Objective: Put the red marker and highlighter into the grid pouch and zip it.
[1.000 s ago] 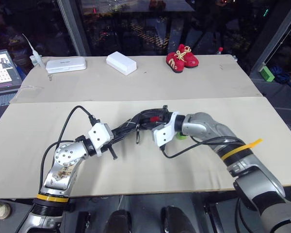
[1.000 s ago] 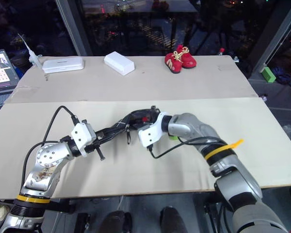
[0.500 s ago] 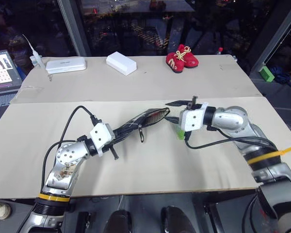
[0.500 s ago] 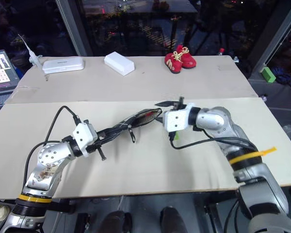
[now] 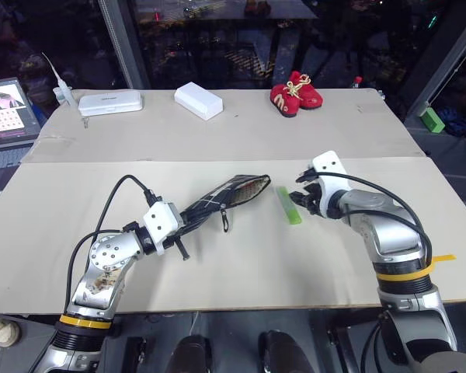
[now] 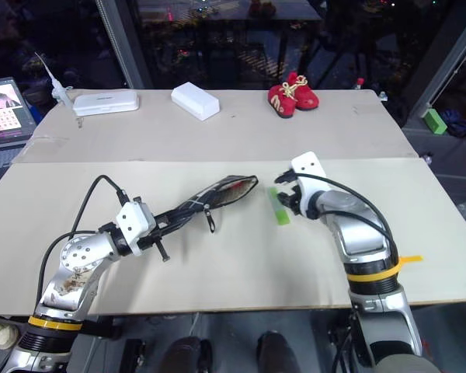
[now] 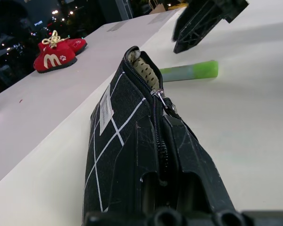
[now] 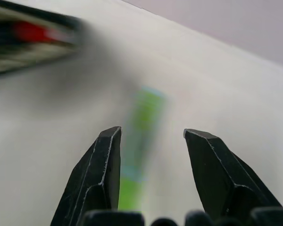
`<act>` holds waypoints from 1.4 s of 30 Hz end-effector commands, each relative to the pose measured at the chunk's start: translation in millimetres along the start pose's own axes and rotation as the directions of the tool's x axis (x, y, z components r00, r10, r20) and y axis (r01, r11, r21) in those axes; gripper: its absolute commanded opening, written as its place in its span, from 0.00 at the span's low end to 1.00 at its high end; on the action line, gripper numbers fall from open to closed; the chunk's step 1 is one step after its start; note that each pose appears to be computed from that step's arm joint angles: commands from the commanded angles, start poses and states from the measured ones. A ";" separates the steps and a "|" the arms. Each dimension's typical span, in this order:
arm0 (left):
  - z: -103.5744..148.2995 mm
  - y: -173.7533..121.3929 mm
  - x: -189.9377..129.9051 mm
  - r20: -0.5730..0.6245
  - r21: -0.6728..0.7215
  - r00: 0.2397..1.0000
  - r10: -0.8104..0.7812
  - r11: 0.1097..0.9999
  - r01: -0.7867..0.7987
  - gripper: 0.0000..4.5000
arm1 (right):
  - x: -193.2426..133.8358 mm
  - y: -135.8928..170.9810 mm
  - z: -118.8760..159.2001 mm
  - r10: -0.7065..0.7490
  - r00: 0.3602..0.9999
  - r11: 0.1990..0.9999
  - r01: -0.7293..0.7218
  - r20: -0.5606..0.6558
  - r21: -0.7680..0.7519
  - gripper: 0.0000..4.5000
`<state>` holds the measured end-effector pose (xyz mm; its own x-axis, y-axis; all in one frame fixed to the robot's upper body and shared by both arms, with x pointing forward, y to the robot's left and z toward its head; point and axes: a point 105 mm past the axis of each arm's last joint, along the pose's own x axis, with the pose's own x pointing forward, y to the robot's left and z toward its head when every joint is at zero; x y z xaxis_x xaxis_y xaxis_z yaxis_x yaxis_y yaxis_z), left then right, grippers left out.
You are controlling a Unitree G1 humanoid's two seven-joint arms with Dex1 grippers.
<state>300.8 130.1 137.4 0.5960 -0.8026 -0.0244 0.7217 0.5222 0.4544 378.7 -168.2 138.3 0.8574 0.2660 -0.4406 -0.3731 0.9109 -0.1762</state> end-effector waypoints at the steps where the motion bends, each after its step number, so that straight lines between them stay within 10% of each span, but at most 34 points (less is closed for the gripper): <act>1: 12.9 3.7 0.6 0.044 0.035 0.999 0.015 0.999 -0.016 0.00 | -0.6 -5.5 6.4 -0.038 0.999 0.998 0.037 0.024 0.047 0.53; 32: 14.9 6.7 -0.5 0.040 0.040 0.999 0.029 0.999 -0.031 0.00 | 30.0 28.8 -46.7 0.001 0.995 0.999 0.003 -0.097 0.044 0.53; 37: 15.7 7.8 -0.4 0.042 0.043 0.999 0.028 0.999 -0.030 0.00 | 29.0 25.7 -45.8 -0.011 0.997 0.998 0.015 -0.083 0.056 0.25; 42: 16.1 8.1 -0.1 0.042 0.045 0.999 0.025 0.999 -0.027 0.00 | 25.5 14.4 -38.3 -0.035 0.998 0.997 0.038 -0.053 0.061 0.23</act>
<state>302.2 131.1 140.5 0.6087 -0.7933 -0.0131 0.7076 0.5354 0.4612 380.8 -141.2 94.8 0.8395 0.2801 -0.4657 -0.3755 0.9184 -0.1246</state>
